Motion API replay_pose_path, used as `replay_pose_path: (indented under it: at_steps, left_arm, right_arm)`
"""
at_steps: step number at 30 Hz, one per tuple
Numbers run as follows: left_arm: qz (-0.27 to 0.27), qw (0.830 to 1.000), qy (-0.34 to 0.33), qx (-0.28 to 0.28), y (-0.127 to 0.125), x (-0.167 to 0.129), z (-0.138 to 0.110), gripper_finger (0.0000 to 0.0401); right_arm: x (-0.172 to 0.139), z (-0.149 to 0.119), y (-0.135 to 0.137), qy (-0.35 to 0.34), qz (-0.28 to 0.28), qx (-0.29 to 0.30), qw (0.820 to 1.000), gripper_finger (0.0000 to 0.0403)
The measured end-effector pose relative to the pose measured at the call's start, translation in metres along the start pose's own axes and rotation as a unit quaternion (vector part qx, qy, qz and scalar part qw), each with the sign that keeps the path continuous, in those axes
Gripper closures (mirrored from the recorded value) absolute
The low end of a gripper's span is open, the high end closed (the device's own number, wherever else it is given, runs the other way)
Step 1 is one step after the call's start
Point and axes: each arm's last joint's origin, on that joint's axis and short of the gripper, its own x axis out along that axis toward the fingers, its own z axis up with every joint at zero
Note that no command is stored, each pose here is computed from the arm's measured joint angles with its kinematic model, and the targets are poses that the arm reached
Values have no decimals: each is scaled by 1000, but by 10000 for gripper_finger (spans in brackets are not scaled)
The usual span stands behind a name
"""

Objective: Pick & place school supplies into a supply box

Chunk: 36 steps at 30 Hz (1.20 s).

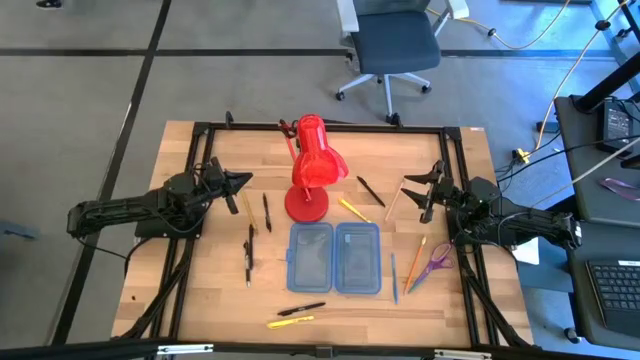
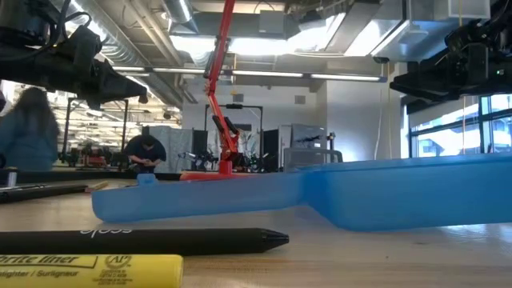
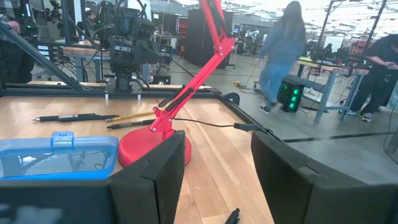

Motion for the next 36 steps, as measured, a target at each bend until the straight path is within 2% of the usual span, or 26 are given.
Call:
replay_pose_path:
  at_steps: [26, 28, 32, 36]
  left_arm:
    - [0, 1000, 0, 0, 0, 0, 0, 395]
    - [0, 1000, 0, 0, 0, 0, 0, 397]
    - [0, 1000, 0, 0, 0, 0, 0, 396]
    - [0, 1000, 0, 0, 0, 0, 0, 393]
  right_arm:
    - [0, 0, 0, 0, 0, 0, 1000, 214]
    - [0, 0, 0, 0, 0, -20, 1000, 214]
    - [0, 0, 0, 0, -1, -97, 995, 214]
    - [0, 0, 0, 0, -1, -107, 994, 214]
